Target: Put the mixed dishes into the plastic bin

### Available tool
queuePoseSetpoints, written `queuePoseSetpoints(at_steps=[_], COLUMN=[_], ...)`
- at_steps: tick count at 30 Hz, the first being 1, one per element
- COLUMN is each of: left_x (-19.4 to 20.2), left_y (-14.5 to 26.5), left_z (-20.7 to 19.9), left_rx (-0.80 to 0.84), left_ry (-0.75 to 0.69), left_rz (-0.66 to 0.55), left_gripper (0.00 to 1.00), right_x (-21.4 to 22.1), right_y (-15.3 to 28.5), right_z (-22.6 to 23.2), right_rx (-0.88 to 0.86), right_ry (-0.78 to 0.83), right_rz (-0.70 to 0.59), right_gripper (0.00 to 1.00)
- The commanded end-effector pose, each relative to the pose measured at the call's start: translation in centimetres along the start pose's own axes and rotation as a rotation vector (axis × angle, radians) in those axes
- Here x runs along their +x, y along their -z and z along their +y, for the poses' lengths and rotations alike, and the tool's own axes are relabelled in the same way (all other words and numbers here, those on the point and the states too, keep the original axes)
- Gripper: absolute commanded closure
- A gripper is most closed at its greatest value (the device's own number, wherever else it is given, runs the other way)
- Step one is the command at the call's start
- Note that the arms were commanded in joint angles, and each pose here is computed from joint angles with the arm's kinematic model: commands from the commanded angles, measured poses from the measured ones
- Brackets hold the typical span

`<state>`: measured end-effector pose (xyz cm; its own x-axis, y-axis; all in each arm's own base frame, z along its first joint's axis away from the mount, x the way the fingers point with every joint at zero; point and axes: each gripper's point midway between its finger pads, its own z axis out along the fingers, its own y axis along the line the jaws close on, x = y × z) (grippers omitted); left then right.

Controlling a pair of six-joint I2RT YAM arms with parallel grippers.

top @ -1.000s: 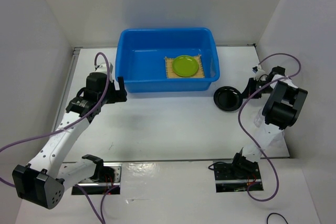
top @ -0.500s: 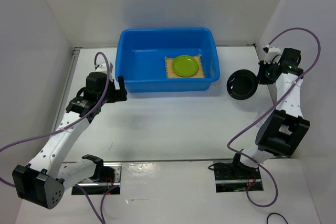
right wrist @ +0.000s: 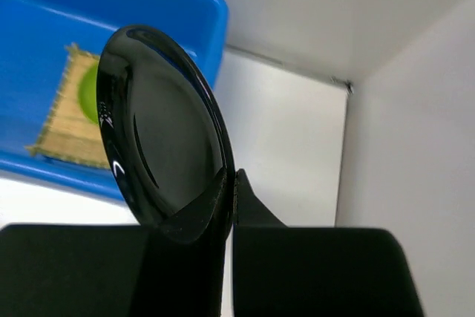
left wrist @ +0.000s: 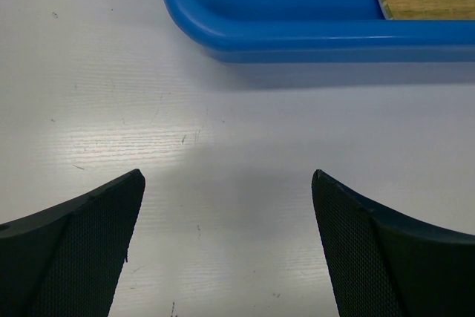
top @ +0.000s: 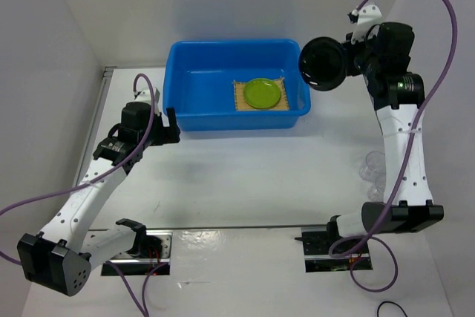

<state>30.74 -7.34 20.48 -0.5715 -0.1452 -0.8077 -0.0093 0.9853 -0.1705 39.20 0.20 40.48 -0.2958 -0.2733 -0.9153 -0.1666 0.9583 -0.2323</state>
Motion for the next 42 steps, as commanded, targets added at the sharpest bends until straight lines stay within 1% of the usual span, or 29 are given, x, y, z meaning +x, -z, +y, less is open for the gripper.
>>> queuePoseSetpoints(at_steps=[1,3,4,5,6,7,9,10,11,12,13,14,15,16,17,20,25,29,34,38,40,42], left_x=[-0.9,-1.3,-1.0,-1.1,-1.2,-1.2,-1.3,-1.3,-1.5,-1.1,-1.2,-0.9,-0.9,-0.7,-0.3,0.2,0.3,0.3,0.7,0.9,0.9,0.9], left_y=[0.2,0.4,0.5,0.4,0.4,0.4,0.4,0.4,0.7,0.5,0.5,0.2,0.2,-0.2,-0.6,-1.2,-1.4,-1.4,-1.8,-2.0,-2.0,-2.0], left_z=[-0.1,0.3,0.3,0.5,0.8,1.0,1.3,1.3,1.3,1.4,1.6,1.6,1.6,1.8,1.9,1.9,2.0,2.0,2.0,2.0,2.0,2.0], left_rx=[0.005,-0.012,-0.015,-0.027,-0.043,-0.053,-0.073,-0.073,-0.071,-0.073,-0.082,-0.086,-0.086,-0.101,-0.107,-0.114,-0.117,-0.117,-0.123,-0.125,-0.125,-0.125], left_ry=[0.036,0.038,0.037,0.037,0.047,0.047,0.048,0.048,0.049,0.048,0.048,0.045,0.045,0.043,0.04,0.035,0.033,0.033,0.03,0.028,0.028,0.028], left_rz=[-0.046,-0.062,-0.054,-0.057,-0.063,-0.066,-0.073,-0.073,-0.081,-0.073,-0.075,-0.063,-0.063,-0.052,-0.034,-0.011,-0.003,-0.003,0.015,0.023,0.023,0.023], left_gripper=[0.01,0.01,0.01,0.01,0.01,0.01,0.01,0.01,0.01,0.01,0.01,0.01,0.01,0.01,0.01,0.01,0.01,0.01,0.01,0.01,0.01,0.01], right_x=[-0.7,-1.3,-0.8,-0.8,-0.5,0.0,0.1,1.9,2.9,2.9,3.7,5.7,5.5,6.1,7.9,8.8,10.8,11.1,11.7,12.2,11.7,11.7], right_y=[-4.1,-6.5,-9.2,-10.4,-11.6,-14.0,-15.8,-18.0,-18.6,-19.2,-19.9,-21.3,-21.9,-22.5,-24.0,-26.1,-28.4,-29.3,-30.5,-30.9,-30.8,-30.7], right_z=[3.3,5.6,6.0,7.3,7.6,8.3,8.6,9.1,9.4,9.3,9.6,10.4,10.2,10.9,11.1,11.6,13.4,14.7,14.7,14.5,14.2,13.7], right_rx=[-0.177,-0.277,-0.307,-0.363,-0.377,-0.394,-0.395,-0.405,-0.413,-0.412,-0.417,-0.429,-0.418,-0.43,-0.428,-0.419,-0.439,-0.419,-0.377,-0.313,-0.294,-0.272], right_ry=[0.011,-0.013,-0.03,-0.031,-0.035,-0.035,-0.031,-0.039,-0.046,-0.045,-0.049,-0.043,-0.039,-0.037,-0.03,-0.012,-0.016,0.023,0.038,0.063,0.056,0.06], right_rz=[0.006,0.001,0.038,0.045,0.058,0.078,0.084,0.125,0.159,0.155,0.177,0.226,0.217,0.232,0.263,0.267,0.29,0.291,0.289,0.306,0.3,0.303], right_gripper=[1.0,1.0,1.0,1.0,1.0,1.0,1.0,1.0,1.0,1.0,1.0,1.0,1.0,1.0,1.0,1.0,1.0,1.0,1.0,0.89,0.86,0.76])
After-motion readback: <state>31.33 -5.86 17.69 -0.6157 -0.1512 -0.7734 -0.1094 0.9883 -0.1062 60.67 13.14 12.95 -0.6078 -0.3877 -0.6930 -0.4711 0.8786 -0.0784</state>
